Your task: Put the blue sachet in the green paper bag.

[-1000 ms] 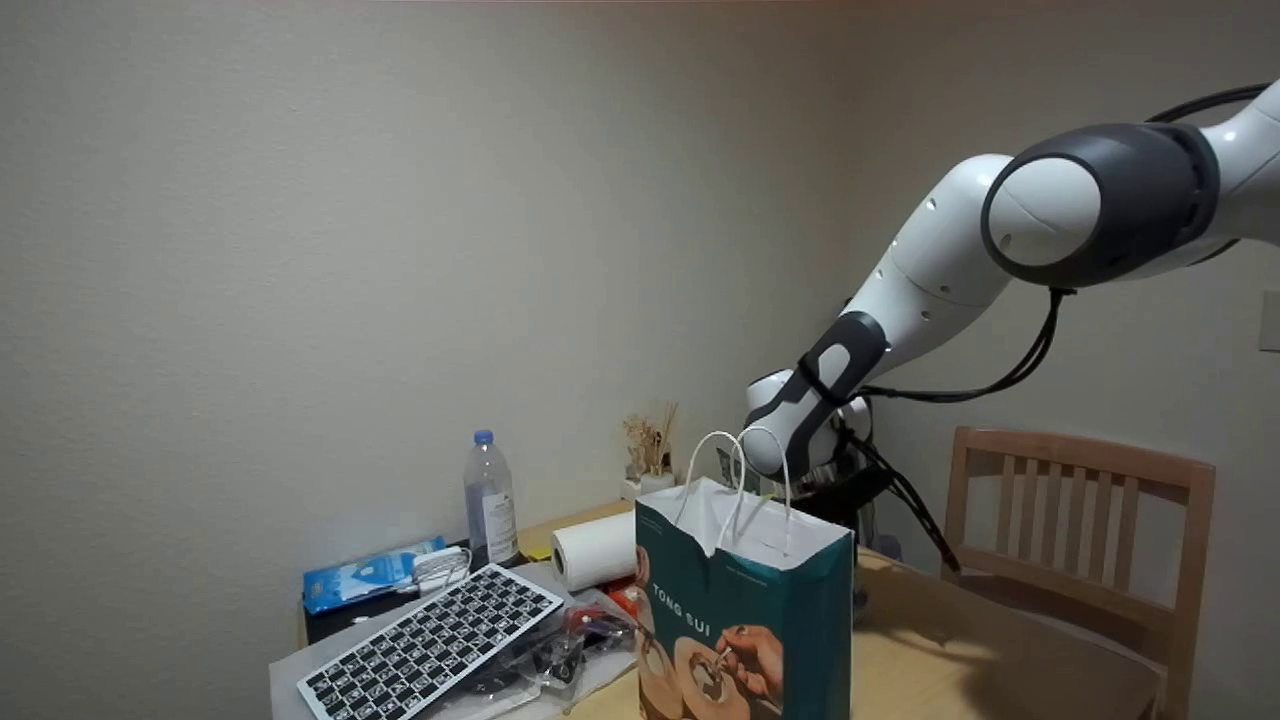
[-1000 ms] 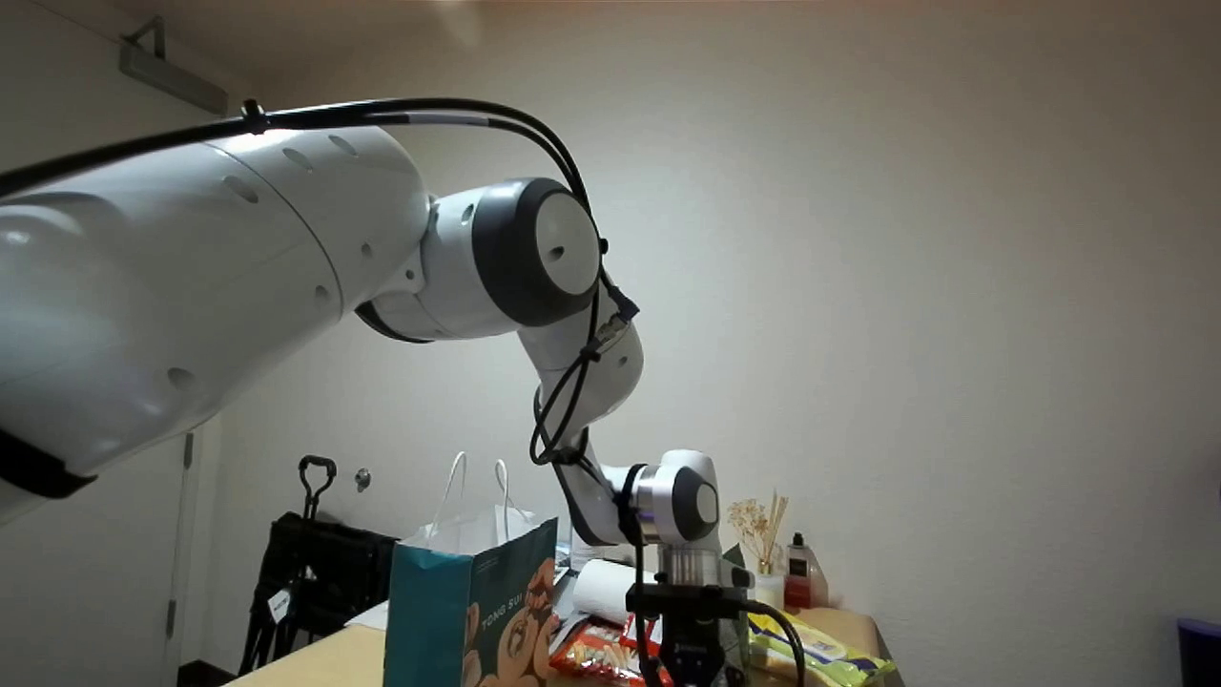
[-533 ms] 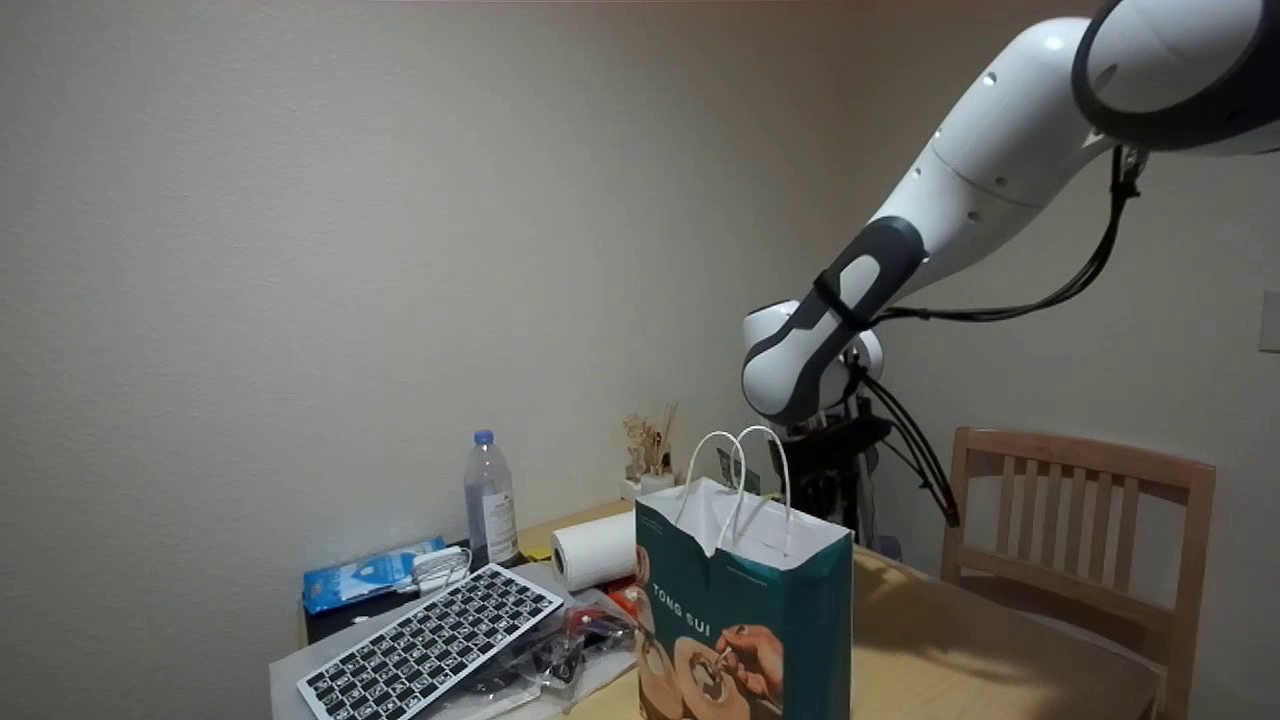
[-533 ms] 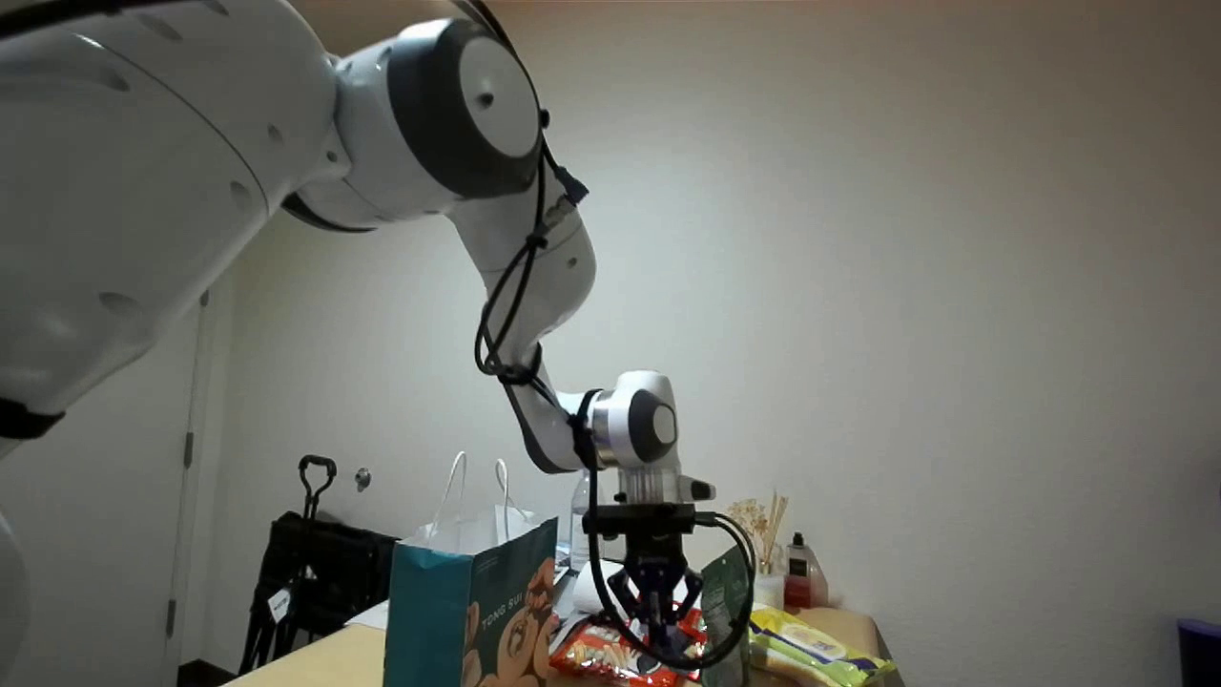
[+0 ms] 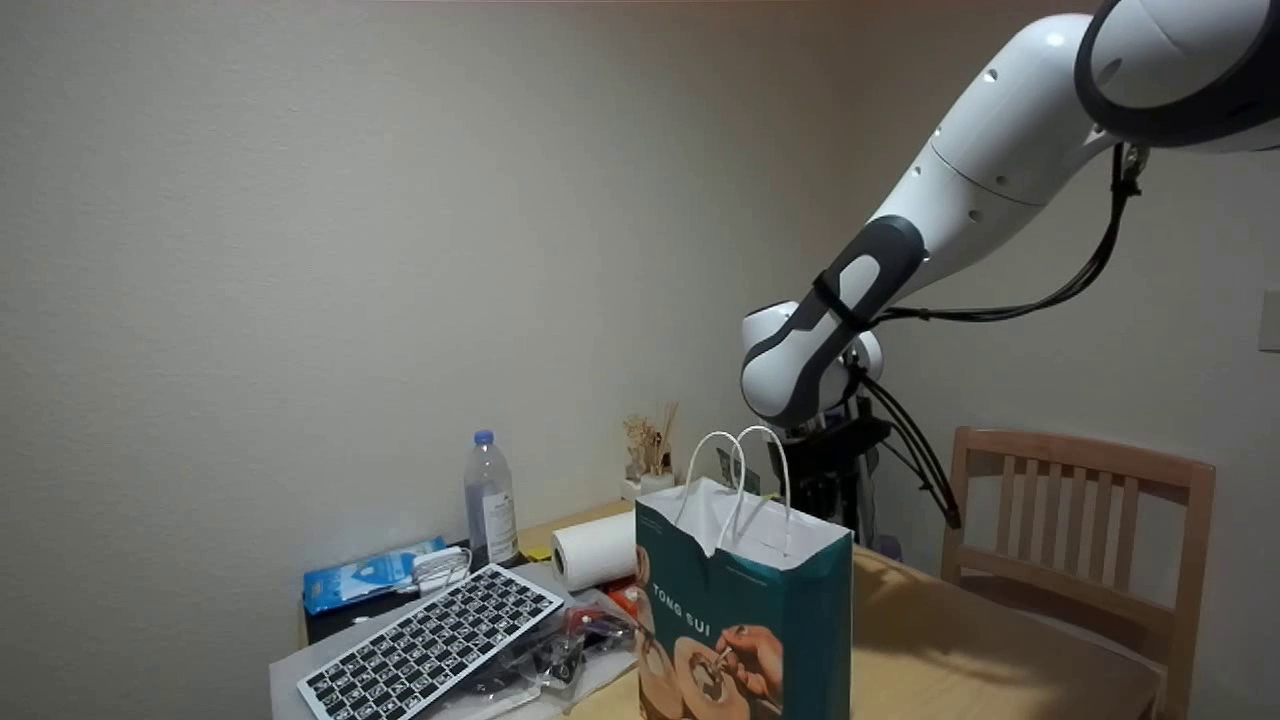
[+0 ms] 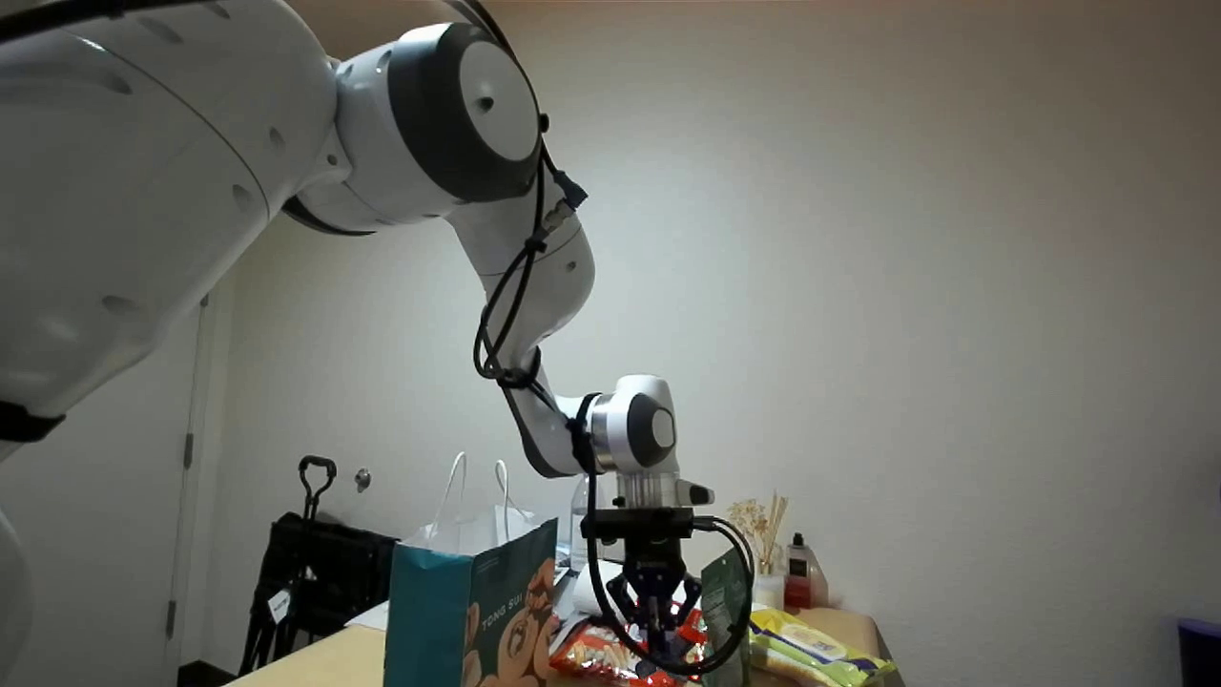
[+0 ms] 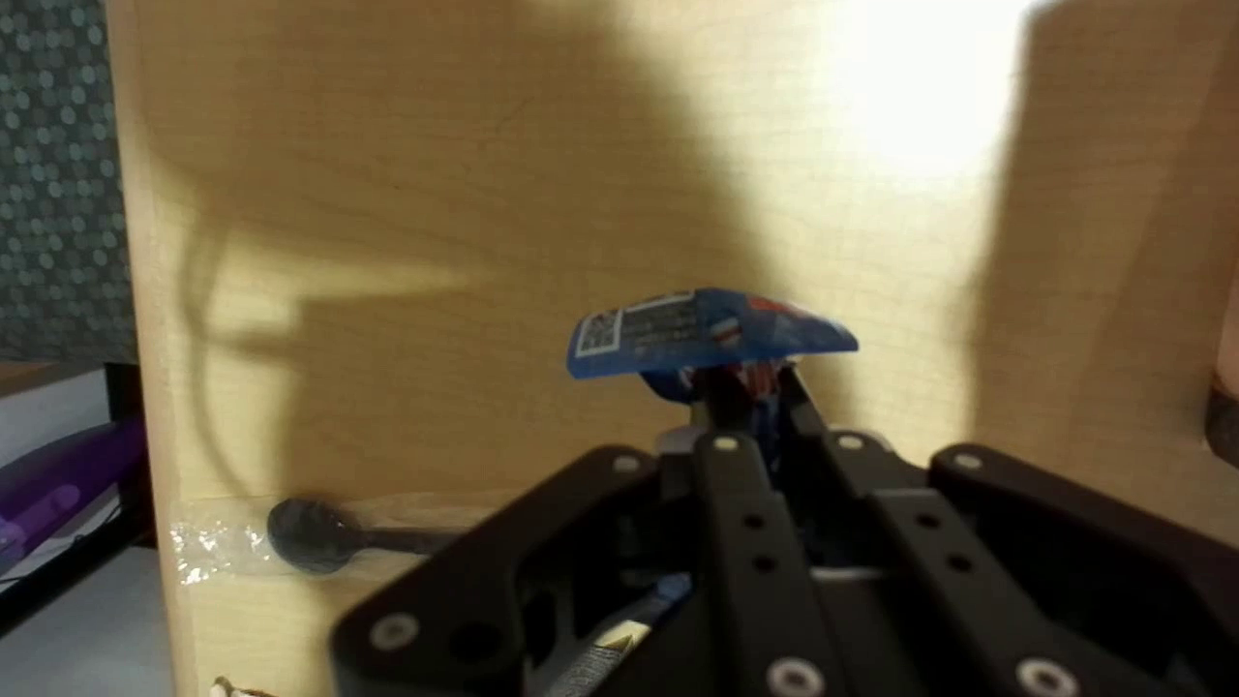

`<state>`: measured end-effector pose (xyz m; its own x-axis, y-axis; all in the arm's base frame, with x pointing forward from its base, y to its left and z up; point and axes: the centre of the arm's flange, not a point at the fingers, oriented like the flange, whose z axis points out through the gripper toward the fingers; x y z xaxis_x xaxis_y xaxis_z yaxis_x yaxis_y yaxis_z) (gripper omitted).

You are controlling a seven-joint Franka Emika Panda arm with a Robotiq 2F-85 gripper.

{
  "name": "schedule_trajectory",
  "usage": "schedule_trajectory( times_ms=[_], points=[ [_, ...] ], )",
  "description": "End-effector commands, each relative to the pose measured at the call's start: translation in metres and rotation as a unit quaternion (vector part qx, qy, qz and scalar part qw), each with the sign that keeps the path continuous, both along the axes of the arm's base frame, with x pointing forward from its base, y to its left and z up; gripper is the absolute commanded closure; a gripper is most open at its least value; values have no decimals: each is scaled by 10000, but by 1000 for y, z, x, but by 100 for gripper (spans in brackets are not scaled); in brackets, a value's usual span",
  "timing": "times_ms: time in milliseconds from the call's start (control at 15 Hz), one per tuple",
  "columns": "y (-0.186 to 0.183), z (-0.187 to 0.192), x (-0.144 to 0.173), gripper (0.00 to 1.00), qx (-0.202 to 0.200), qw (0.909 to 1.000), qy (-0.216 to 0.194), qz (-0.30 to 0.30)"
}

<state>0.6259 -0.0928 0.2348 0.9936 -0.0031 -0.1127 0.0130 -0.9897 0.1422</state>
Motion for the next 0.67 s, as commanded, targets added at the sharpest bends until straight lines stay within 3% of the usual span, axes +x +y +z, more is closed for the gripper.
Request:
schedule_trajectory(
  times_ms=[0,333,600],
  points=[
    [21,36,-9,93,-130,9991,-391,121],
    [80,120,-27,93,-649,9927,-994,232],
    [121,176,-48,93,-1233,9799,-1566,-27]
  ],
)
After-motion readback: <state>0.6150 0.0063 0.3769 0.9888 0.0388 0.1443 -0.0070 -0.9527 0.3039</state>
